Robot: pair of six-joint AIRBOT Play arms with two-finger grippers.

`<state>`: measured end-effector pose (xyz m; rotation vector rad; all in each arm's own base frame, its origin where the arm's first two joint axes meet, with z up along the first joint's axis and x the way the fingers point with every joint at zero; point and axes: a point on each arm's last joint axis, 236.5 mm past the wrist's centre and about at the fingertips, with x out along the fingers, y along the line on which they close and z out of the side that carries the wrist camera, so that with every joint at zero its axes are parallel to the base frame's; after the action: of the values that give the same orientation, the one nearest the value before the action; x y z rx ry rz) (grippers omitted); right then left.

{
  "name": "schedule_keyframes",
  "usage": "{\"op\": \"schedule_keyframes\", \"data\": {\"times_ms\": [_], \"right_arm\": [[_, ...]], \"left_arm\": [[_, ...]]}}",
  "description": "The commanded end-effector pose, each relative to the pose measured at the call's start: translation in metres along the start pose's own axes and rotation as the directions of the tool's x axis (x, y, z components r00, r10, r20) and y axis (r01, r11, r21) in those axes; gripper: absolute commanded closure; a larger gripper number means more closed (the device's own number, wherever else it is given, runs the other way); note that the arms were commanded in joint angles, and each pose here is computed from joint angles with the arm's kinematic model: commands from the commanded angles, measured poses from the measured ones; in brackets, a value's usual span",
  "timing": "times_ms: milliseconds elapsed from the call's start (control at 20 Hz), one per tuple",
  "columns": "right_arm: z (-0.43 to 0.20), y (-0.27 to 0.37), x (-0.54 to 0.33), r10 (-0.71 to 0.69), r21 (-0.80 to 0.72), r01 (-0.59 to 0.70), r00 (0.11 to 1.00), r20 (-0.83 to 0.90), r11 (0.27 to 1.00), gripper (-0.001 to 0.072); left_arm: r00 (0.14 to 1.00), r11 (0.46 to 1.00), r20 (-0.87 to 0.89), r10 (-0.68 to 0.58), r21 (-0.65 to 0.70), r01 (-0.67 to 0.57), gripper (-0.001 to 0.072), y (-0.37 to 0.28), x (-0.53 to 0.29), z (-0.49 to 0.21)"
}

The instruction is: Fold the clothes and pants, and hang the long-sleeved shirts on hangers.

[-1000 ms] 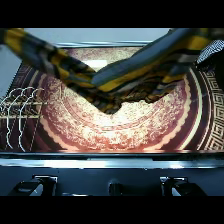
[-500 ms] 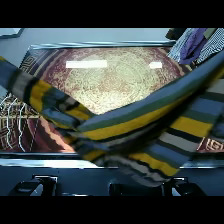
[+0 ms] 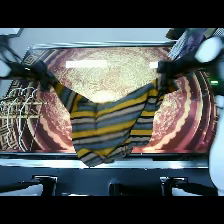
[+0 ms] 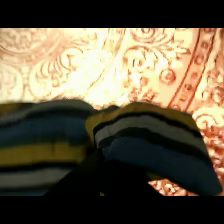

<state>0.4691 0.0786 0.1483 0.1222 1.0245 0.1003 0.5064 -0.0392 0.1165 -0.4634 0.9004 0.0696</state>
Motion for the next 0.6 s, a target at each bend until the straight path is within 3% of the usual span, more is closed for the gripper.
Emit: {"op": "schedule_keyframes", "data": {"times_ms": [0, 100, 150, 250, 300, 500, 550], "right_arm": [[-0.042, -0.014, 0.093, -0.031, -0.051, 0.021, 0.979, -0.203, 0.998, 0.0678], [-0.051, -0.022, 0.095, -0.05, -0.099, 0.026, 0.968, -0.246, 0.995, 0.0677], [-0.052, -0.028, 0.09, -0.053, -0.087, 0.032, 0.967, -0.251, 0.996, 0.0665], [-0.048, -0.05, 0.072, -0.06, -0.047, 0.05, 0.969, -0.24, 0.998, 0.0618], [-0.042, -0.062, 0.061, -0.05, -0.008, 0.049, 0.975, -0.216, 0.999, 0.0556], [-0.075, -0.105, 0.035, 0.06, 0.195, -0.017, 0.975, -0.214, 0.981, 0.0171], [-0.099, -0.112, 0.035, 0.087, 0.252, -0.024, 0.966, -0.242, 0.968, 0.0115]], "left_arm": [[0.982, 0.997, -0.187, -0.029, -0.077, 0.015, 0.0673, 0.005, 0.079, -0.046], [0.98, 0.996, -0.194, -0.042, -0.085, 0.026, 0.0596, 0.006, 0.08, -0.046], [0.983, 0.995, -0.177, -0.043, -0.093, 0.027, 0.0476, 0.008, 0.073, -0.039], [0.991, 0.993, -0.131, -0.037, -0.115, 0.022, 0.0135, 0.022, 0.049, -0.02], [0.993, 0.992, -0.115, -0.029, -0.126, 0.014, 0.0034, 0.031, 0.034, -0.012], [0.995, 0.99, -0.091, 0.029, -0.132, -0.041, 0.0021, 0.076, -0.027, -0.013], [0.994, 0.988, -0.102, 0.041, -0.144, -0.056, 0.0022, 0.087, -0.035, -0.029]]}}
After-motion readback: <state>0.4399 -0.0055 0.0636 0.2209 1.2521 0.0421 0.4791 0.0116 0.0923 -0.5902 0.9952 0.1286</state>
